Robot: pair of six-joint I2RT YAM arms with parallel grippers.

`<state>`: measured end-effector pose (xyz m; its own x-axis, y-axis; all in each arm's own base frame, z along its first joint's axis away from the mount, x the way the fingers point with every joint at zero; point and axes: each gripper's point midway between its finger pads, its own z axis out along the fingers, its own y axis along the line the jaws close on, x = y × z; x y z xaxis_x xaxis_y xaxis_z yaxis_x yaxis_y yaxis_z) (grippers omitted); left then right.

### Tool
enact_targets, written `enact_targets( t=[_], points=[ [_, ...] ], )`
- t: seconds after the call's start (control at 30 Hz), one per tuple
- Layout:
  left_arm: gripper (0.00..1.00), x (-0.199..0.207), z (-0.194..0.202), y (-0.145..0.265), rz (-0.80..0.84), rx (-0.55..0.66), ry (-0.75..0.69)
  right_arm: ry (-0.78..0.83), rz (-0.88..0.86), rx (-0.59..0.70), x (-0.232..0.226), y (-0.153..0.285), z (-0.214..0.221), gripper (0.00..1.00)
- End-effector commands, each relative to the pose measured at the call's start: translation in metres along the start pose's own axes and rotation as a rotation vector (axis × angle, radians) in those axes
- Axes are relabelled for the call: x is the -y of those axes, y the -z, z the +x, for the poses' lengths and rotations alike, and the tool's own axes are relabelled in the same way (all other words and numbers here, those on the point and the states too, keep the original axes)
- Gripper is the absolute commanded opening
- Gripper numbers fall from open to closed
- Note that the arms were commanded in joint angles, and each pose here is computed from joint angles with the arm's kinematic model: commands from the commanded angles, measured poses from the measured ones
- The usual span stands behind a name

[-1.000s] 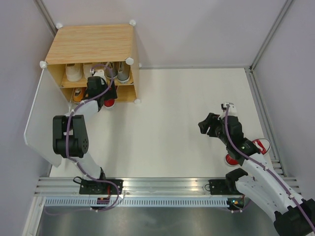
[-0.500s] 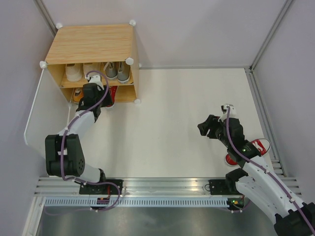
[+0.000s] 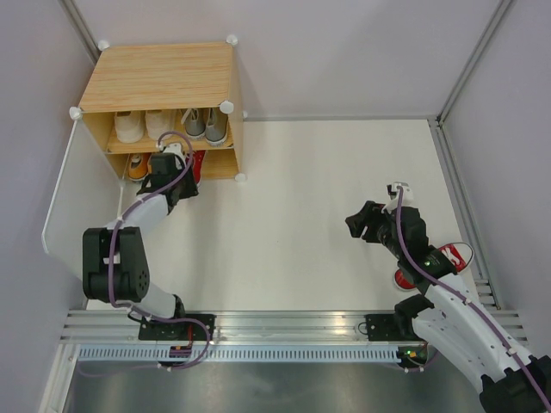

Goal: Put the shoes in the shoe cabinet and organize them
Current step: Place the shoe in the shoe cabinet.

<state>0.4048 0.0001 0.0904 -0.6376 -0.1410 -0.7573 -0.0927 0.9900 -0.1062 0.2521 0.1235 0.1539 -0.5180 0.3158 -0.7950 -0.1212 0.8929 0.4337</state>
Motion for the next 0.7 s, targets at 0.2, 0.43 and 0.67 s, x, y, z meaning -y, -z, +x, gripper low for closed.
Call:
enact_targets(
  t=[0.2,0.43,0.67],
  points=[
    [0.42,-0.002,0.004,-0.033,-0.001,-0.065,-0.024,0.010,-0.006,0.025,-0.001,-0.003,-0.006,0.66],
    [0.40,-0.004,-0.008,-0.046,-0.014,-0.033,-0.040,0.014,0.018,0.031,0.002,-0.004,-0.009,0.66],
    [0.40,-0.003,-0.030,-0.061,-0.011,0.002,-0.080,0.017,0.036,0.026,0.005,-0.007,-0.009,0.66]
  ],
)
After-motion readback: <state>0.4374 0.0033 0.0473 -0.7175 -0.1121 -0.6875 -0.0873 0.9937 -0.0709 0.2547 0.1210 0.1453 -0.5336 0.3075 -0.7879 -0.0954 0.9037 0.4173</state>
